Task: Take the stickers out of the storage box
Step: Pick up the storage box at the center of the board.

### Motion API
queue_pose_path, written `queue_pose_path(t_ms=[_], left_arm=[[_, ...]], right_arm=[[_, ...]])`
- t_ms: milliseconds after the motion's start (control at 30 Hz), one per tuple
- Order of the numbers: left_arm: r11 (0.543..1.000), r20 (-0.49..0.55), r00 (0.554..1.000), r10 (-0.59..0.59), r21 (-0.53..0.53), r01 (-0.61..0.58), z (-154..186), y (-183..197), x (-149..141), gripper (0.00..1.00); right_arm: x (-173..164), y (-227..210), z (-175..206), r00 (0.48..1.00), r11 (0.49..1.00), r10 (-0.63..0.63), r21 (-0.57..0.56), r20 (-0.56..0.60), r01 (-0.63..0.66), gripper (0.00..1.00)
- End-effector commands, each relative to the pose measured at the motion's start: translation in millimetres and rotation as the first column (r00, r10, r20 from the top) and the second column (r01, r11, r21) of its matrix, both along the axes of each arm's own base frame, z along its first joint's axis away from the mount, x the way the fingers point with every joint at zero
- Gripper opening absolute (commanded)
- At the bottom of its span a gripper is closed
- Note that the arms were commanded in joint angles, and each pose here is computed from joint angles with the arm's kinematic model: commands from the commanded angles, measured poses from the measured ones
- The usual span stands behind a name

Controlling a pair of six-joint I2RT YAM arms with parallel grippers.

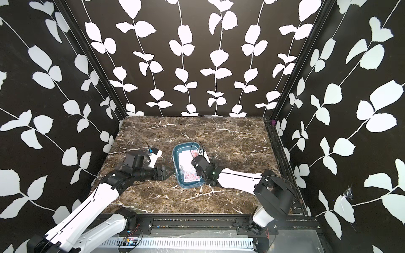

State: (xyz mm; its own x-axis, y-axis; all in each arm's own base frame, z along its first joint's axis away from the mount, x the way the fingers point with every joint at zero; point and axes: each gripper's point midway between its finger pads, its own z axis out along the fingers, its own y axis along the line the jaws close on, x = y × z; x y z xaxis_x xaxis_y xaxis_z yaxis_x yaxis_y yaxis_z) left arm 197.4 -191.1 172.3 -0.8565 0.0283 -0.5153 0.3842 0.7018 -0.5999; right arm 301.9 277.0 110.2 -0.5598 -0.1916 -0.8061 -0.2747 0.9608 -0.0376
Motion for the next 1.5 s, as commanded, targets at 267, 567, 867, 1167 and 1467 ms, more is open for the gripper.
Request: queue_pose_path(t_ms=[267, 567, 867, 1167, 1467], left_arm=[[0.986, 0.119, 0.992, 0.034, 0.158, -0.053, -5, 3, 10, 0.87], [0.930, 0.212, 0.936, 0.281, 0.182, -0.321, -16, 25, 45, 0.81], [0.948, 0.194, 0.942, 0.273, 0.111, -0.298, -14, -3, 75, 0.80], [0.919, 0.281, 0.914, 0.293, 0.182, -0.351, -2, 12, 89, 0.58], [0.897, 0.320, 0.905, 0.279, 0.250, -0.364, 5, 19, 95, 0.55]], right_arm=[[6, 13, 21, 0.987, 1.000, 0.001, 0.014, 0.159, -0.003, 0.00], [2, 21, 16, 0.986, 0.998, 0.053, 0.015, 0.156, -0.056, 0.00], [-5, 34, 14, 0.977, 0.985, 0.169, -0.006, 0.132, -0.170, 0.00], [-8, 40, 15, 0.960, 0.959, 0.276, 0.053, 0.041, -0.278, 0.00], [-9, 44, 14, 0.953, 0.951, 0.304, 0.058, -0.010, -0.303, 0.00]])
